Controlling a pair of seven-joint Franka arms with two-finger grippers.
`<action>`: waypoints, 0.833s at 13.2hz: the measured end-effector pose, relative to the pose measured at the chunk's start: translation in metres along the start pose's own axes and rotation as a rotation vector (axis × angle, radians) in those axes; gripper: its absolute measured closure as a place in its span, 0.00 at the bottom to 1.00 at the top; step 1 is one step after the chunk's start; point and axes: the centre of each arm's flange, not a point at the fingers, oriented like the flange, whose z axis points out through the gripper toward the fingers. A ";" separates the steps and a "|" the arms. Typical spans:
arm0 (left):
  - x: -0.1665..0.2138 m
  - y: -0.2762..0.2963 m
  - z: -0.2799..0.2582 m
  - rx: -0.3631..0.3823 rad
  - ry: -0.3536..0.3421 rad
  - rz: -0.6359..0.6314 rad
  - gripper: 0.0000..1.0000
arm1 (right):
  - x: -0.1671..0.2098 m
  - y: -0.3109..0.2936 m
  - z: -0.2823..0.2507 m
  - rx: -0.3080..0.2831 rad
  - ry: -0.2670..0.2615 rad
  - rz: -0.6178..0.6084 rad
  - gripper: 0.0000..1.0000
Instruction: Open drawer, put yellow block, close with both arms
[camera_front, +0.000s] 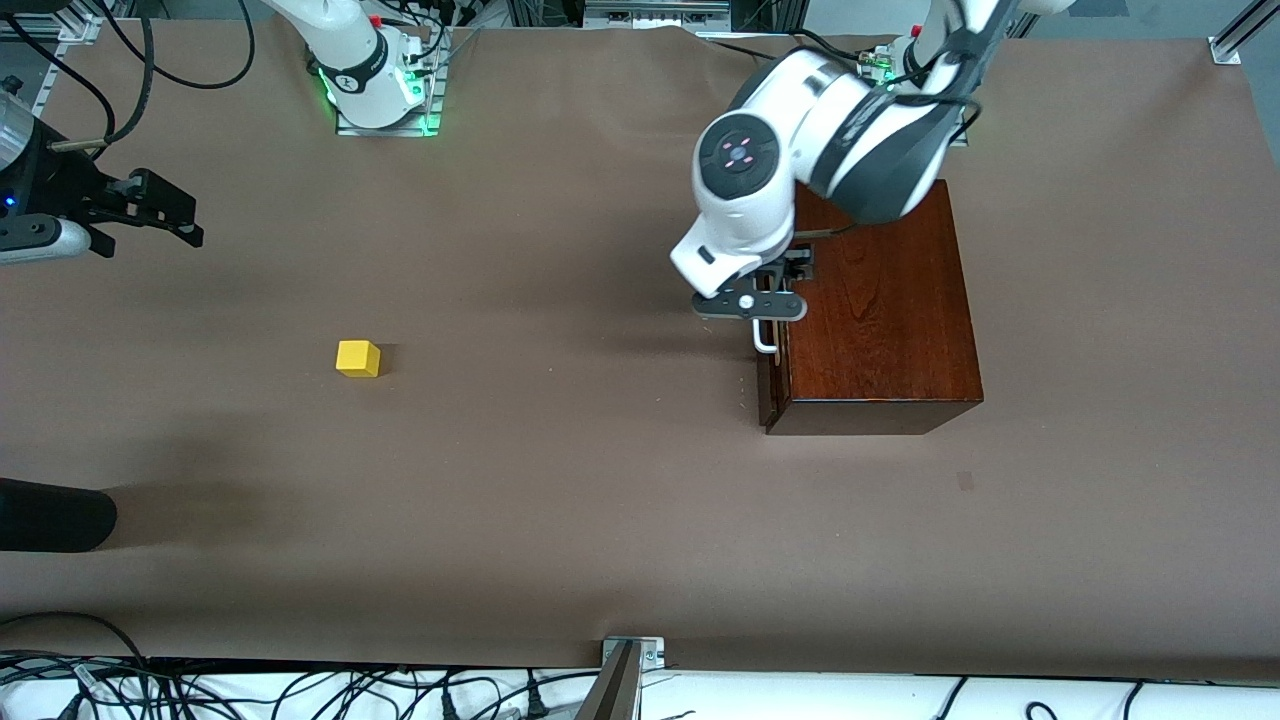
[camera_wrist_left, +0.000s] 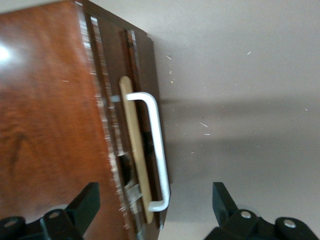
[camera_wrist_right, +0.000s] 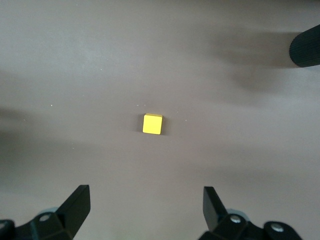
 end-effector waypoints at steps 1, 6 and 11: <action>-0.001 0.011 0.015 0.014 0.005 -0.004 0.00 | 0.000 0.000 0.000 0.000 0.000 0.000 0.00; -0.006 0.030 0.069 0.074 0.067 -0.021 0.00 | 0.000 0.000 0.000 0.000 0.000 0.000 0.00; -0.004 0.034 0.091 0.065 0.073 -0.036 0.00 | 0.000 0.000 0.000 0.000 0.000 0.000 0.00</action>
